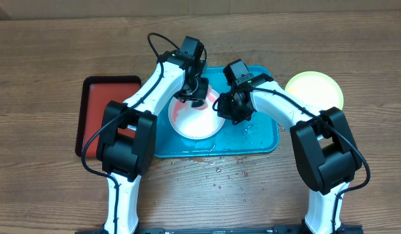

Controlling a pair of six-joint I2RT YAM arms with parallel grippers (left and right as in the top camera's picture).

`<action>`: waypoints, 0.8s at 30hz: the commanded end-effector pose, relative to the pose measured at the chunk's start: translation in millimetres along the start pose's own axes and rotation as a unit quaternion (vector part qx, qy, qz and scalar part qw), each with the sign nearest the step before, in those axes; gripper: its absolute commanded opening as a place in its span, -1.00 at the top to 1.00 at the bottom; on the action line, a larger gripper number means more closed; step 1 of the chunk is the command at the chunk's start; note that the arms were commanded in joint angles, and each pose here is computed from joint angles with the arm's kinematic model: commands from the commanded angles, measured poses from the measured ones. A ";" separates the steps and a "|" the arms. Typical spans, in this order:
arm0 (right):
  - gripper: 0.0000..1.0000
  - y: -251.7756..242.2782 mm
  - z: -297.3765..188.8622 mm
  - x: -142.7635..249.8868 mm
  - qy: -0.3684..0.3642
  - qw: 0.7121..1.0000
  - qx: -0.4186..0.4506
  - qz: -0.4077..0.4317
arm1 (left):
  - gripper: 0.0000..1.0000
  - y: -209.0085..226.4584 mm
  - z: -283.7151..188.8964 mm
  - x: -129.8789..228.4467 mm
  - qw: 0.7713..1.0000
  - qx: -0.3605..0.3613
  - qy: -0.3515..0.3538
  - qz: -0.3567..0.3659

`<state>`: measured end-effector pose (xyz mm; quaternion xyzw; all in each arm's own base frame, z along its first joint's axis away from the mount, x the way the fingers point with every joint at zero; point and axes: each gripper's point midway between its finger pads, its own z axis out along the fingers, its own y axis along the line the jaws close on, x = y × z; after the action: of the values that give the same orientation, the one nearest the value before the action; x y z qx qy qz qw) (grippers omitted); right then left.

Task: Clean dirty plates on tray and stack at the side
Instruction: 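Continue scrubbing the white plate with the sponge in the left gripper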

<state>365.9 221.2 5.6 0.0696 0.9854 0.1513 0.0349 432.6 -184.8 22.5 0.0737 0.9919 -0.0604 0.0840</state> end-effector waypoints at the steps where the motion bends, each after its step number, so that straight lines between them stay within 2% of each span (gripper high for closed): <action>1: 0.90 -15.8 17.1 9.7 0.015 0.999 0.032 0.005 | 0.92 72.0 -9.5 1.7 0.973 -0.207 -0.030 -0.094; 4: 0.91 -15.8 17.1 9.7 0.015 0.999 0.032 0.005 | 0.92 95.3 -22.3 20.5 0.950 -0.279 -0.018 -0.141; 7: 0.90 -15.8 17.1 9.6 0.015 0.999 0.032 0.005 | 0.92 96.2 -24.9 40.6 0.949 -0.284 0.025 -0.137; 10: 0.90 -15.7 17.1 9.5 0.015 0.999 0.032 0.005 | 0.91 85.9 -23.2 61.0 0.955 -0.255 0.079 -0.124; 14: 0.90 -15.7 17.1 9.4 0.015 0.999 0.032 0.005 | 0.91 51.7 -13.9 77.8 0.977 -0.145 0.147 -0.060; 16: 0.90 -15.7 17.1 9.4 0.015 0.999 0.032 0.005 | 0.92 16.9 -8.6 80.6 0.985 -0.032 0.168 0.009; 18: 0.90 -15.7 17.1 9.5 0.015 0.999 0.032 0.005 | 0.91 -11.5 -8.4 78.8 0.983 0.059 0.166 0.058; 21: 0.90 -15.8 17.1 9.6 0.015 0.999 0.032 0.005 | 0.91 -41.4 -11.0 69.5 0.973 0.151 0.139 0.106; 24: 0.90 -15.9 17.1 9.7 0.015 0.999 0.033 0.005 | 0.92 -47.7 -7.5 50.4 0.975 0.162 0.097 0.118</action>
<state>361.2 229.0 6.1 0.0608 0.9853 0.1570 0.0303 376.2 -187.5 21.7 0.1394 0.9841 -0.1050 -0.0321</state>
